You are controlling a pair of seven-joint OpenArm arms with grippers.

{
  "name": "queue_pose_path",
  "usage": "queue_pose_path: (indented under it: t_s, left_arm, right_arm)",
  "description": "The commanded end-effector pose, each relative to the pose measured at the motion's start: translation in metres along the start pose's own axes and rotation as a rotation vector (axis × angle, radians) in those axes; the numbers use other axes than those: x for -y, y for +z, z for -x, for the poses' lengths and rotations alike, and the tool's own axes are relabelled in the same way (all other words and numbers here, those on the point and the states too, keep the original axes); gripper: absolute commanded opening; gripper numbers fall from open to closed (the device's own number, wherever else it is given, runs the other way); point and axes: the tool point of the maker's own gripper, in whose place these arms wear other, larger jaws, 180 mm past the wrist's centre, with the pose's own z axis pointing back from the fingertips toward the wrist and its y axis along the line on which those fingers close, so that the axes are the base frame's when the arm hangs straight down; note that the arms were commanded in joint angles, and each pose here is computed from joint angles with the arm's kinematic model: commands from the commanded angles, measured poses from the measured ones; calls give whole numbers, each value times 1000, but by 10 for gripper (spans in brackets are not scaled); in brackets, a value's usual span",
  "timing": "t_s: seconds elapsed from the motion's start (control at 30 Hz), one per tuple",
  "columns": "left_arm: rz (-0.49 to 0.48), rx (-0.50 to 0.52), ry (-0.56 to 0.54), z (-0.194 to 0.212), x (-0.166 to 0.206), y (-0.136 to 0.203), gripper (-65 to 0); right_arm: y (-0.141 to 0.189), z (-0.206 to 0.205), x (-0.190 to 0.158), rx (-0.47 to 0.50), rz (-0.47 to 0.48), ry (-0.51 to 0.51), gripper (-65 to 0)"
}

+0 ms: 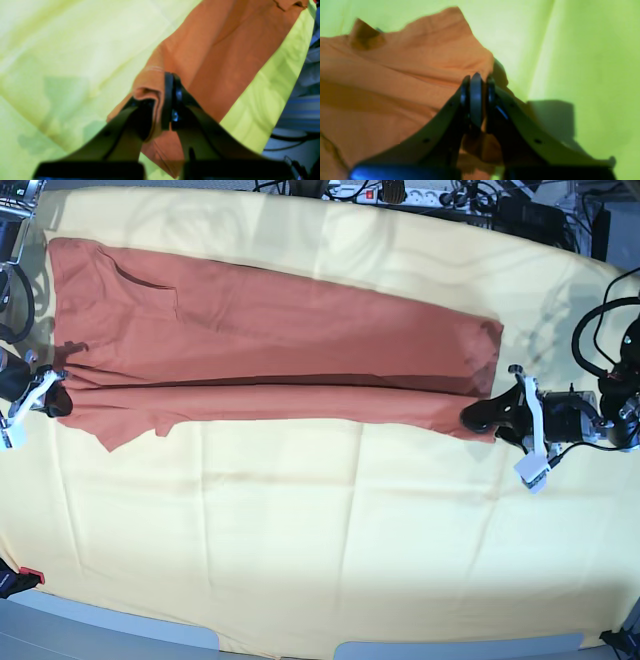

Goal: Fold the T-shirt properly

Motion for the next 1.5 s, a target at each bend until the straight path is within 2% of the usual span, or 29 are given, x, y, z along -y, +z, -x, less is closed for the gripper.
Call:
queue_pose_path:
  t_s: [0.0,0.1,0.3,0.4,0.57,0.9,0.93,1.0,1.07,1.1,1.17,1.3,1.47]
  left_arm:
    - [-12,41,-36,-18,-1,13,-650]
    - [-20,28,-52,-17,1,18,-650]
    - [-48,1,-47,-11,-5,30,-650]
    - [2,-6,7,-3,5,26,-650]
    - [48,-76,71,27,17,18,-650]
    - [55,-84,83,33,19,16,-650]
    - [55,-84,83,33,19,16,-650]
    - [55,-85,83,33,19,16,-649]
    - [50,-91,78,34,19,16,-523]
    - [42,-96,71,35,17,16,-456]
    - [25,-98,54,36,14,15,-371]
    - [23,-105,51,41,15,13,-364]
    - [33,-88,57,40,17,9,-364]
  right_arm:
    - [11,-18,1,36,-14,48,-650]
    - [11,-11,0,-2,-22,42,-650]
    - [12,-8,2,-11,-17,45,-650]
    - [12,-7,2,-16,-16,45,-650]
    - [13,14,6,-79,6,53,-650]
    - [14,19,7,-91,8,52,-646]
    - [14,18,7,-91,9,53,-574]
    - [15,16,8,-88,11,55,-389]
    - [15,9,9,-74,14,61,-235]
    - [15,5,10,-66,15,63,-200]
    - [15,-8,7,-28,2,59,-196]
    - [12,-22,-6,50,-61,17,-198]
    - [-5,-18,-16,54,-51,21,-198]
